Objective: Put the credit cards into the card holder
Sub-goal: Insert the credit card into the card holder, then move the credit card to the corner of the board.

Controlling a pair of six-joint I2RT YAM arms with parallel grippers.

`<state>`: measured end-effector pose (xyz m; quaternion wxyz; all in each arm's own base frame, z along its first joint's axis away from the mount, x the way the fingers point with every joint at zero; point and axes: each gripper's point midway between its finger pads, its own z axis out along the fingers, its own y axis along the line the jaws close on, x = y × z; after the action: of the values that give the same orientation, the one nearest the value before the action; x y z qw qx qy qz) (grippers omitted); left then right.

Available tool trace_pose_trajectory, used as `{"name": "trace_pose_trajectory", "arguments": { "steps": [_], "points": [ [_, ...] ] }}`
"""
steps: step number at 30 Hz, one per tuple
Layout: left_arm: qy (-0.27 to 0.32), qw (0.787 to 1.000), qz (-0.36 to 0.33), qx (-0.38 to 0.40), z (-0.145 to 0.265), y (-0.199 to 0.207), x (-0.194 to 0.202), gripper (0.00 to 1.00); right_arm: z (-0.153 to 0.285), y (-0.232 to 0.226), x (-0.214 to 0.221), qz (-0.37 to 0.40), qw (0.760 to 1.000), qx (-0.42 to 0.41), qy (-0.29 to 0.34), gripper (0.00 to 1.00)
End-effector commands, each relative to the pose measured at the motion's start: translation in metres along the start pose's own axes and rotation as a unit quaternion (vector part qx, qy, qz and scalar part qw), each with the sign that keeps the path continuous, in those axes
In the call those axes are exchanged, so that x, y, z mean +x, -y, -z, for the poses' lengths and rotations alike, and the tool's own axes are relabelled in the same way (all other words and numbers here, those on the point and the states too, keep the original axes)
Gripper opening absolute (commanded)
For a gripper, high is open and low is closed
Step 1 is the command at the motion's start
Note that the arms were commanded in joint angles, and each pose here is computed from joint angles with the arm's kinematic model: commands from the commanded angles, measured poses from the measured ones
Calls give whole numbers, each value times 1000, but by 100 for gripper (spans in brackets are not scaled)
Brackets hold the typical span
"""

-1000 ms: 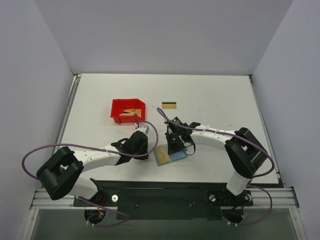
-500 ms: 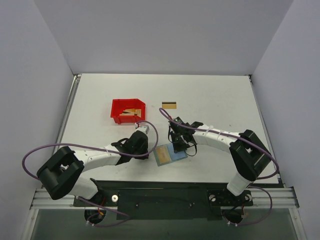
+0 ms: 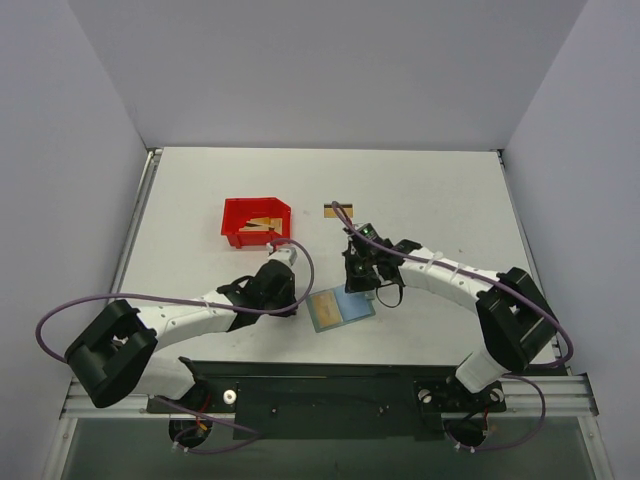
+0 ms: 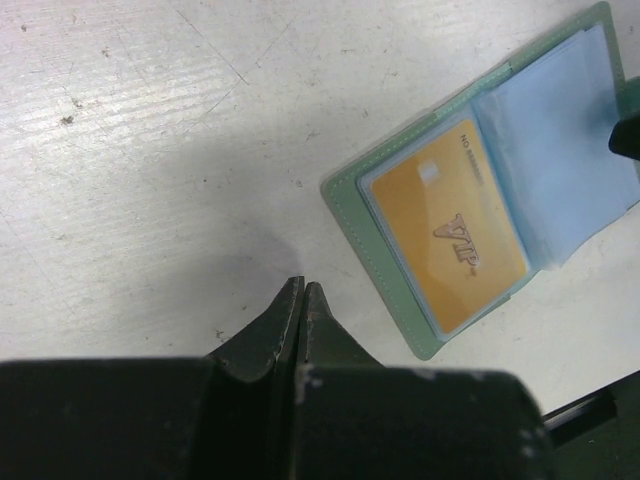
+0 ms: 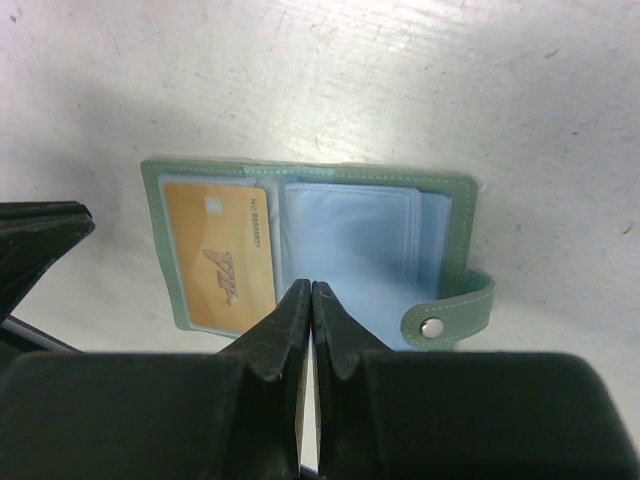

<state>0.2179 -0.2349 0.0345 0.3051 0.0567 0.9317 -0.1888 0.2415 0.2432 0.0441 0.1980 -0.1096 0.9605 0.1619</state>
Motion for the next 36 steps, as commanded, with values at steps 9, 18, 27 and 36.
{"name": "trace_pose_trajectory", "arguments": {
  "steps": [9,18,27,36],
  "points": [
    [45,999,27,6,4,8,-34,0,1,28,-73,-69,996,-3,61,22],
    [77,993,83,-15,14,-23,-71,0,-42,31,-185,-104,992,-21,71,27],
    [115,992,59,-2,11,-4,-124,6,-82,70,-248,-148,984,-39,91,27],
    [122,991,59,2,11,1,-135,6,-97,90,-271,-174,977,-44,111,24]
  ]
}}
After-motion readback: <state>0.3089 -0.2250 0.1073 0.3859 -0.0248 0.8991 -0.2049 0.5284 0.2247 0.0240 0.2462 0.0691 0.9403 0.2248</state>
